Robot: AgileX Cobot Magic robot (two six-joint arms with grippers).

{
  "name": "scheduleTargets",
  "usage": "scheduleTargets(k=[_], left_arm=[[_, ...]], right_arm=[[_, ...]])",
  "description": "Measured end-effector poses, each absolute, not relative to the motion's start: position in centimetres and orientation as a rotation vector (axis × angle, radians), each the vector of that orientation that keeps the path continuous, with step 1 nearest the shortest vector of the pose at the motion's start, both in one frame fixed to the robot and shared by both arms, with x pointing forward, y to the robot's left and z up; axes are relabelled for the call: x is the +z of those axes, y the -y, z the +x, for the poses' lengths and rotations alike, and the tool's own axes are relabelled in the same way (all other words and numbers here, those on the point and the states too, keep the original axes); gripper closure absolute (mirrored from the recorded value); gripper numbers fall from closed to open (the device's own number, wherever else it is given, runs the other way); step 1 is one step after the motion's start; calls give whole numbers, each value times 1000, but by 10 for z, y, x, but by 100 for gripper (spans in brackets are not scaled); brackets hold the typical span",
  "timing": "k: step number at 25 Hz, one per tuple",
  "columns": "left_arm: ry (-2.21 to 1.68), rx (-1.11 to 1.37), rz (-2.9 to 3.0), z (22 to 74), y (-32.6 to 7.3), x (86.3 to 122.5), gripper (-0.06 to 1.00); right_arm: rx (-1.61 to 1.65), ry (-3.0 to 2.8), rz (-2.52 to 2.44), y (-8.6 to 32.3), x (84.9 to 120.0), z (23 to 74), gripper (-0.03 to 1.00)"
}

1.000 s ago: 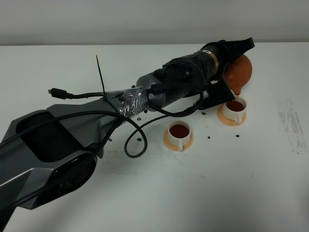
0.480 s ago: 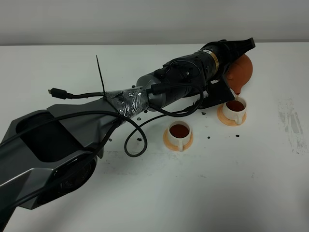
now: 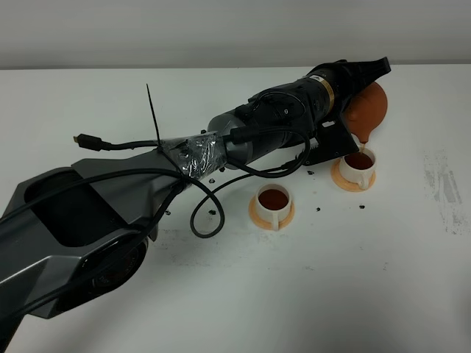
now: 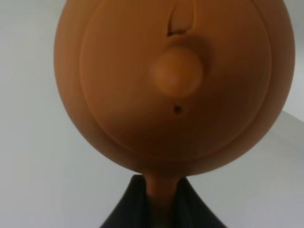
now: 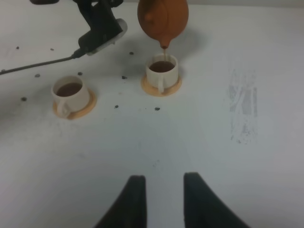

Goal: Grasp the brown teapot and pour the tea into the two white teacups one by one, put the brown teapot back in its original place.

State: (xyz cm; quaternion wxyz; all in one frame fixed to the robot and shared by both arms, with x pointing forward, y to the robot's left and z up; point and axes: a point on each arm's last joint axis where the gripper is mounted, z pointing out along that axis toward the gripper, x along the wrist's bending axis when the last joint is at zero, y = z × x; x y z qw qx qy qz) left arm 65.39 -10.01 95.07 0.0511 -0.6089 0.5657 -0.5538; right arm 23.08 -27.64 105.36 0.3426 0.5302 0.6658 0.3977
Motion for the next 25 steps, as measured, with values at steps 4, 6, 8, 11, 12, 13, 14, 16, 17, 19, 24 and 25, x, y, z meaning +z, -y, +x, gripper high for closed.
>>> scheduleTargets(k=[4,6,8,11,12,13,14,16,17,19,24,25], left_arm=[[-1729,-1681,-1839,654,100,951,82],[-1740,-1677,-1825,654,100,950,82],[-1760,-1666,-1806,653,100,947,82],[-1785,-1649,-1791,652,100,942,82],[-1786,-1648,-1791,651,100,942,82],[-1787,-1648,-1790,651,100,942,82],[-1790,-1653,-1786,651,100,942,82],[-1794,-1659,-1783,651,100,942,82],[-1795,-1661,-1782,651,100,943,82],[-1796,-1663,-1781,651,101,943,82],[-1806,-1685,-1772,650,102,943,82],[-1808,-1688,-1770,650,102,944,82]], right_arm=[[1034,-1731,1378,276,1054,231,75],[1034,-1731,1378,276,1054,231,75],[1034,-1731,1378,276,1054,231,75],[1034,-1731,1378,276,1054,231,75],[1034,-1731,1378,276,1054,231,75],[1035,-1730,1380,276,1054,231,75],[1035,-1730,1381,276,1054,231,75],[1035,-1730,1381,276,1054,231,75],[1035,-1730,1381,276,1054,231,75],[1035,-1730,1381,276,1054,231,75],[1035,-1730,1381,276,1054,231,75],[1035,-1730,1381,276,1054,231,75]])
